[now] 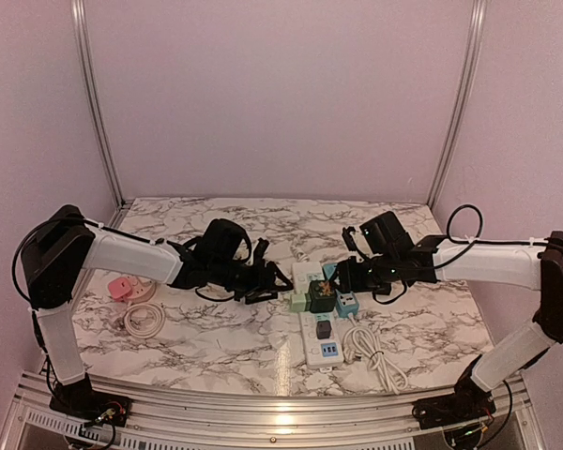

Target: Pull the plug off the socket

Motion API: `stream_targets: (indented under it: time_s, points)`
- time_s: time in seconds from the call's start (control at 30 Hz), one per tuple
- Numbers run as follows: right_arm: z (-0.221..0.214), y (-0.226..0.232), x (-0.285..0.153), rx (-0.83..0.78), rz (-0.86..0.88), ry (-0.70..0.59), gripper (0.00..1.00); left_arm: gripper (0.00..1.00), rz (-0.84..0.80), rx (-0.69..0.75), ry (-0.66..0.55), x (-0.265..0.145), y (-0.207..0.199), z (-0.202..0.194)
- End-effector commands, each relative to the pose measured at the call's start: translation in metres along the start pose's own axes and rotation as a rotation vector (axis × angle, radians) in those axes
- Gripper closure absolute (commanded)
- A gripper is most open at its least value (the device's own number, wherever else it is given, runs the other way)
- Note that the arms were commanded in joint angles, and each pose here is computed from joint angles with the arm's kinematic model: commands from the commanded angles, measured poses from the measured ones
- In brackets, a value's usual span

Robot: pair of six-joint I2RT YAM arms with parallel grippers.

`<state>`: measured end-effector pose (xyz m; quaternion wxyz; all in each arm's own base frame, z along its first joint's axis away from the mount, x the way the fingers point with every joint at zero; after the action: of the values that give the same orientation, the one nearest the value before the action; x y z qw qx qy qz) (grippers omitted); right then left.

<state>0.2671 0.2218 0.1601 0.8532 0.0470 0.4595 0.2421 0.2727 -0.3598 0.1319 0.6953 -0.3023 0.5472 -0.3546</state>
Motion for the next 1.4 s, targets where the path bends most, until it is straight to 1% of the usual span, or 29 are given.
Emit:
stream_targets:
  time_s: [0.0, 0.17, 0.23, 0.33, 0.47, 0.5, 0.6, 0.67, 0.77, 0.83, 0.9, 1.0, 1.07, 1.1, 1.2, 1.27, 1.37]
  points:
    - [-0.001, 0.006, 0.002, 0.002, 0.033, -0.004, 0.48, 0.4, -0.05, -0.039, 0.005, 0.002, 0.002, -0.002]
    - [0.003, 0.008, -0.002, -0.014, 0.036, -0.014, 0.48, 0.38, -0.019, -0.026, 0.01, 0.004, 0.006, -0.005]
    - [0.007, 0.011, -0.005, -0.046, 0.031, -0.022, 0.48, 0.37, -0.006, -0.012, 0.015, 0.004, 0.006, -0.005]
    - [0.011, 0.015, -0.01, -0.136, -0.001, -0.03, 0.41, 0.37, 0.009, -0.001, 0.027, 0.003, 0.007, -0.006]
    - [0.013, 0.013, -0.013, -0.202, -0.046, 0.004, 0.36, 0.37, 0.043, 0.027, 0.033, 0.005, 0.006, -0.003]
    - [0.014, 0.01, -0.015, -0.209, -0.082, 0.001, 0.36, 0.37, 0.059, 0.036, 0.025, 0.005, 0.005, 0.0]
    - [0.015, 0.014, -0.019, -0.237, -0.072, -0.002, 0.35, 0.37, 0.075, 0.052, 0.019, 0.007, 0.002, 0.008]
    - [0.015, 0.019, -0.023, -0.286, -0.06, -0.012, 0.33, 0.38, 0.078, 0.056, 0.012, 0.009, 0.001, 0.015]
    - [0.017, 0.021, -0.028, -0.369, -0.056, -0.033, 0.25, 0.39, 0.085, 0.063, 0.01, 0.015, -0.002, 0.028]
    - [0.018, 0.019, -0.026, -0.392, -0.076, -0.04, 0.23, 0.4, 0.11, 0.074, 0.016, 0.022, -0.002, 0.036]
    - [0.019, 0.013, -0.022, -0.371, -0.13, -0.03, 0.24, 0.44, 0.144, 0.087, 0.025, 0.028, -0.003, 0.042]
    - [0.016, 0.005, -0.018, -0.33, -0.18, -0.018, 0.31, 0.51, 0.159, 0.094, 0.013, 0.033, -0.005, 0.05]
    - [0.012, 0.002, -0.018, -0.303, -0.182, -0.02, 0.37, 0.59, 0.165, 0.093, 0.009, 0.037, -0.005, 0.053]
    - [0.01, 0.002, -0.018, -0.298, -0.176, -0.016, 0.42, 0.61, 0.164, 0.093, 0.009, 0.039, -0.005, 0.055]
    - [0.003, 0.004, -0.021, -0.291, -0.136, 0.007, 0.43, 0.72, 0.153, 0.099, 0.01, 0.047, -0.009, 0.061]
    - [-0.002, 0.009, -0.024, -0.275, -0.116, 0.026, 0.44, 0.77, 0.151, 0.103, 0.01, 0.051, -0.011, 0.063]
    - [-0.015, 0.019, -0.028, -0.232, -0.069, 0.067, 0.45, 0.8, 0.149, 0.102, 0.009, 0.057, -0.011, 0.067]
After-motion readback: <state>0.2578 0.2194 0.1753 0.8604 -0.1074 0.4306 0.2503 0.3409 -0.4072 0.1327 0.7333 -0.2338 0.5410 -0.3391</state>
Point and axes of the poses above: each gripper's point midway between its finger pads, its own x axis out along the fingers, its own y axis along the line the jaws close on, z = x × y, the point moved 7 cm from there along -x, back along the fingers, and after that the axes turned 4 degrees about -x, right-handed, at the moved point
